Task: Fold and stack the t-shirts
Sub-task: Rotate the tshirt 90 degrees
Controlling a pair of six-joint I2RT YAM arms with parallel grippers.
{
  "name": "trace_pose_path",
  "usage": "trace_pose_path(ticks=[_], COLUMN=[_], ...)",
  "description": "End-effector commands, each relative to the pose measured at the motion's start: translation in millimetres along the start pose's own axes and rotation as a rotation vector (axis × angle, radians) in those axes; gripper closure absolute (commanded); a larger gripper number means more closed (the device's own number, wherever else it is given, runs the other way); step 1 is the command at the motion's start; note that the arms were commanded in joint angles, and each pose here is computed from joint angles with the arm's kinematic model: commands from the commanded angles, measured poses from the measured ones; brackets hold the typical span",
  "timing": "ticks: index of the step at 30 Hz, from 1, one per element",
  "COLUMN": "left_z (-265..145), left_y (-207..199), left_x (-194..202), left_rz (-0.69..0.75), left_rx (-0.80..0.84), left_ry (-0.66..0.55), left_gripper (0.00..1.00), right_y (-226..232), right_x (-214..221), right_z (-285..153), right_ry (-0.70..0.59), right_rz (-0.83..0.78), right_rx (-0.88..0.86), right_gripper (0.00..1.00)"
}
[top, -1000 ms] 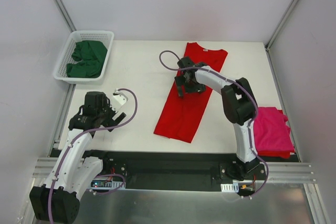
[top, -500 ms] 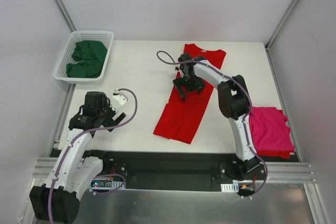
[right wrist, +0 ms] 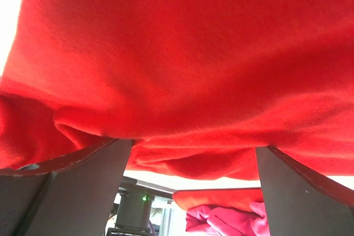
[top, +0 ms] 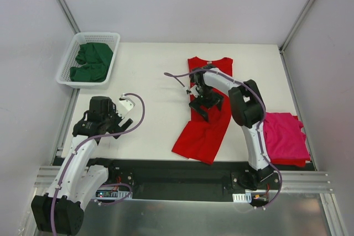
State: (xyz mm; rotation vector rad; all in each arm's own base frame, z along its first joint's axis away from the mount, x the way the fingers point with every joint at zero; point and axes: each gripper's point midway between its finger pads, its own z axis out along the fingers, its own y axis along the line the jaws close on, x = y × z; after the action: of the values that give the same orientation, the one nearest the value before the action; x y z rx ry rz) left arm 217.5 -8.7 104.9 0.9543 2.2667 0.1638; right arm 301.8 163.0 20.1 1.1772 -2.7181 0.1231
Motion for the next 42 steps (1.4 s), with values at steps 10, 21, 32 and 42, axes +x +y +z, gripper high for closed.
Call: trace_pose_path(ticks=[10, 21, 32, 42], left_z=[-3.0, -1.6, 0.6, 0.3], left_y=[0.3, 0.8, -0.1, 0.2], left_x=[-2.9, -4.8, -2.8, -3.8], left_rz=[0.002, -0.001, -0.008, -0.01], left_rx=[0.007, 0.017, 0.024, 0.025], left_ry=[-0.017, -0.012, 0.002, 0.001], left_gripper=[0.01, 0.01, 0.01, 0.01], right_y=[-71.8, -71.7, -72.4, -75.4], right_x=[-46.6, -99.0, -114.0, -147.4], right_z=[-145.3, -86.5, -51.5, -59.7], right_ry=[-0.56, -0.554, -0.493, -0.595], right_rz=[0.192, 0.223, 0.178, 0.089], right_rx=[0.013, -0.206, -0.234, -0.2], right_gripper=[0.04, 0.04, 0.04, 0.04])
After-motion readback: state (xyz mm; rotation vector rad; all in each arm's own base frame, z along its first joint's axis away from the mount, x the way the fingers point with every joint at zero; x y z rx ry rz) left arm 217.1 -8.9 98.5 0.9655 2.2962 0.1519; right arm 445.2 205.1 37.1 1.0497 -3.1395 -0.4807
